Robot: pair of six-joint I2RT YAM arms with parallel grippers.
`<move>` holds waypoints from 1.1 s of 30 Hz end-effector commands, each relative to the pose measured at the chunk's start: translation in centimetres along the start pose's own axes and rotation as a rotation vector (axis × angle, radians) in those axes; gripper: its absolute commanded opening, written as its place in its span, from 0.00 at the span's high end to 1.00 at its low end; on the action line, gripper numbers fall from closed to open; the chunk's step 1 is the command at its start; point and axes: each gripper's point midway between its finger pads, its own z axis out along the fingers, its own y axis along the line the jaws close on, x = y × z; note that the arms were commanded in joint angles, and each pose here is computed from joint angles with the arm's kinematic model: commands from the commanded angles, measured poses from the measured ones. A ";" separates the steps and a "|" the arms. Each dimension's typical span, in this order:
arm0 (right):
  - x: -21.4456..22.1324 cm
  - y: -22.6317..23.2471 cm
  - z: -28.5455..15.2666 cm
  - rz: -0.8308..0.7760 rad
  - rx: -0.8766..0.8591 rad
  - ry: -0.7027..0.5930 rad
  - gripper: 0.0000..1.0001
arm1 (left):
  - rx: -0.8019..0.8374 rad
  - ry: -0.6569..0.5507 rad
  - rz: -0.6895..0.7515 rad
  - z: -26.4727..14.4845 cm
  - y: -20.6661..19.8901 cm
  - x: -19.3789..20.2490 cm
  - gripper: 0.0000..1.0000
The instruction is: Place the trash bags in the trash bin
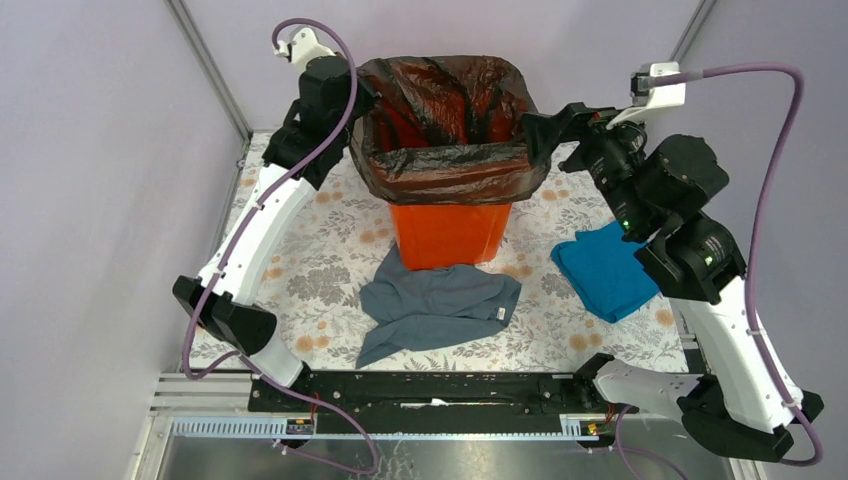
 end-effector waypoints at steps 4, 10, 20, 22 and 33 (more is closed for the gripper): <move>4.3 -3.3 1.9 -0.126 0.172 0.112 0.00 | 0.218 0.069 -0.094 0.8 -4.5 1.5 0.84; 6.5 -4.0 3.6 -0.143 0.195 0.173 0.00 | 0.285 0.054 -0.061 -3.4 -4.0 0.0 0.27; 8.5 -4.3 5.1 -0.026 0.118 0.221 0.00 | 0.281 0.024 0.080 -9.1 0.3 -2.1 0.01; 8.6 -4.8 5.3 0.018 0.098 0.227 0.00 | 0.260 0.038 0.069 -8.8 1.9 -2.0 0.02; 12.3 -4.4 6.6 0.183 -0.015 0.346 0.01 | 0.362 0.279 -0.176 -2.6 6.3 3.7 0.18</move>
